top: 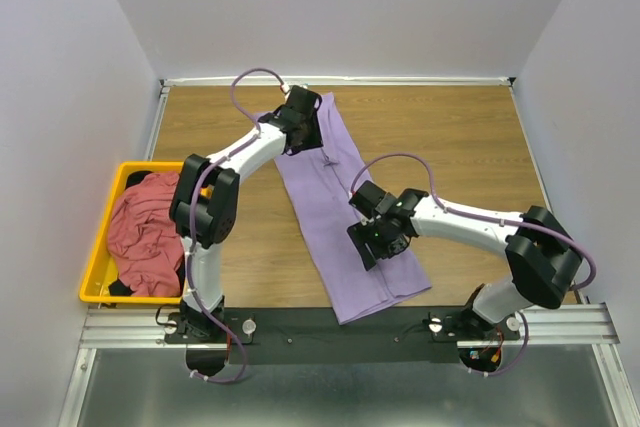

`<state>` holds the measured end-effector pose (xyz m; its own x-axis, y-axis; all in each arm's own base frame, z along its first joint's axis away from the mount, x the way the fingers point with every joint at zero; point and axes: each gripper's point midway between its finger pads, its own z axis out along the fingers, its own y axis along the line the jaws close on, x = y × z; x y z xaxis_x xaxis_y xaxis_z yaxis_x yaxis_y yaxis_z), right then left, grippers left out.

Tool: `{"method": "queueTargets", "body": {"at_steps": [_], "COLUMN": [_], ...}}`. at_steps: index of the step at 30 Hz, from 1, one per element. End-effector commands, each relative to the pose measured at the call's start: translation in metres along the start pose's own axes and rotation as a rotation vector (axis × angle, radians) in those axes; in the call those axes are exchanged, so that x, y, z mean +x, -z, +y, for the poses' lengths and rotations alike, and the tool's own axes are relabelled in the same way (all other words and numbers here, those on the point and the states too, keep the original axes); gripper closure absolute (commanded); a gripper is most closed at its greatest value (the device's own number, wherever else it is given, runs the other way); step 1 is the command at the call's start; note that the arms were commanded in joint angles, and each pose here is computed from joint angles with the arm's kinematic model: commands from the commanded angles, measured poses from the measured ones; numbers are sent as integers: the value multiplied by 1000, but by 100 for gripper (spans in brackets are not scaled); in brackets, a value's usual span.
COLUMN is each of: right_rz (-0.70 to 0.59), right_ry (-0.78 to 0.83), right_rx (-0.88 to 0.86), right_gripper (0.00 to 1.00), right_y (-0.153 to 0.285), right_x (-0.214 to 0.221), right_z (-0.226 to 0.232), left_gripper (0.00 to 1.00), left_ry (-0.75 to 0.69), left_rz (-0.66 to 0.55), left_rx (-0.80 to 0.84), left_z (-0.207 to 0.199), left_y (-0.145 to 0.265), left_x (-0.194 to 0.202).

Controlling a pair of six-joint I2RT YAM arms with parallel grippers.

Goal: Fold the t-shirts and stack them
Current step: Fold the tshirt

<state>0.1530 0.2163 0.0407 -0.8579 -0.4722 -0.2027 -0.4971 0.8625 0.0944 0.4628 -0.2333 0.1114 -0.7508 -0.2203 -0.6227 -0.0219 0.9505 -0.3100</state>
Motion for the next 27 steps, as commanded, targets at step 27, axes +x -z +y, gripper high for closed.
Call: {"method": "queueTargets", "body": {"at_steps": [27], "right_rz": [-50], "right_ry": [10], "right_rx": [-209], "right_gripper": [26], "right_y": [-40], "right_x": [-86], "right_z": [68], "left_gripper": [51], "left_ry": [-39], "left_rz": [43], "left_rx": [123], "left_z": [-24], "left_y": [-132], "left_x": [-41]}}
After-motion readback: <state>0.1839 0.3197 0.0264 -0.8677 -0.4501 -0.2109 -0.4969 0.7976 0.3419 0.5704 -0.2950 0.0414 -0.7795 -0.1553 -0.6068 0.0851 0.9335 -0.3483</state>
